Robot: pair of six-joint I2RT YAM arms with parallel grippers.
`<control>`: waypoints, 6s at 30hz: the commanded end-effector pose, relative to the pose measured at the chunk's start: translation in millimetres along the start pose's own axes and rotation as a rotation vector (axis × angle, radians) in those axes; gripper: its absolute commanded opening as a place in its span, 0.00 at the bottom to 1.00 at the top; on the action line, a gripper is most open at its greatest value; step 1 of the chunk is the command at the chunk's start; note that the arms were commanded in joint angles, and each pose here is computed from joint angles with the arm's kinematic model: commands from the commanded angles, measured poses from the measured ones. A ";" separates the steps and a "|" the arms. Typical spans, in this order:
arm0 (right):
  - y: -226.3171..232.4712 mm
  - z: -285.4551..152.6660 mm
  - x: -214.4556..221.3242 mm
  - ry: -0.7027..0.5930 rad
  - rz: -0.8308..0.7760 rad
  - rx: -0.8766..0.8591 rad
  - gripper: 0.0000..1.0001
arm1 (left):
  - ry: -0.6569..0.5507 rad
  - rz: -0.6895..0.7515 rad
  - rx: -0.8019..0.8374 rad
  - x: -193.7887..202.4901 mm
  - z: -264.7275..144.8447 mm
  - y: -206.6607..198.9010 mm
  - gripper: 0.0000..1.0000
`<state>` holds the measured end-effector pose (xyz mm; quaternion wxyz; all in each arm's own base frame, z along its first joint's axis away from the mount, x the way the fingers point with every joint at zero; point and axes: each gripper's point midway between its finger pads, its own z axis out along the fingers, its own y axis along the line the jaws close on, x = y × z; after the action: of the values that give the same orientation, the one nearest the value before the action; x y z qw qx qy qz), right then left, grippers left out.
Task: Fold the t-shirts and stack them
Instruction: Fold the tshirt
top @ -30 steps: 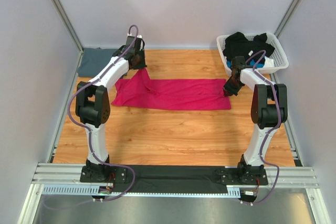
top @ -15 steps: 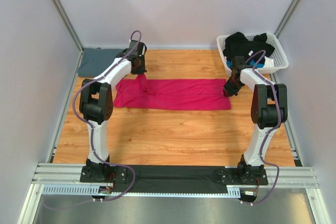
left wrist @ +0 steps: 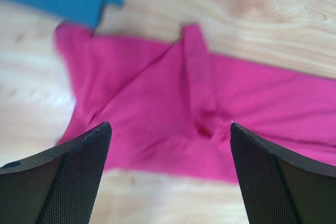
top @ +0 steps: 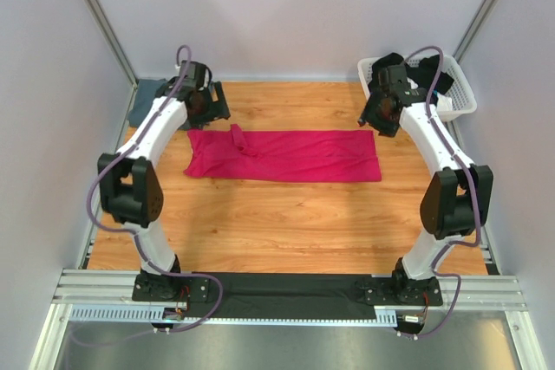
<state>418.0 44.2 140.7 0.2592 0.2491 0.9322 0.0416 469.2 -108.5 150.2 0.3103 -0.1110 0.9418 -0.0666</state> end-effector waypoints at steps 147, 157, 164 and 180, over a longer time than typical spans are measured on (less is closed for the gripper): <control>99.9 -134.8 261.5 -0.022 -0.657 -0.212 0.97 | -0.032 0.240 0.500 -6.1 8.5 -223.7 0.99; 71.8 -178.5 112.8 -0.310 -0.271 -0.315 1.00 | -0.092 0.164 0.443 -10.3 -134.0 -132.9 1.00; 78.3 -133.7 63.0 -0.383 -0.267 -0.321 1.00 | 0.041 0.025 0.440 112.2 -149.8 -77.6 0.98; 280.4 57.6 30.5 -0.201 -0.383 -0.550 0.49 | 0.209 0.013 0.492 211.7 -92.0 -96.4 0.61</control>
<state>517.0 279.5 119.8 0.3935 0.0103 0.9037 0.1686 252.3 -223.9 118.2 0.2071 -0.0375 0.9433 -0.2567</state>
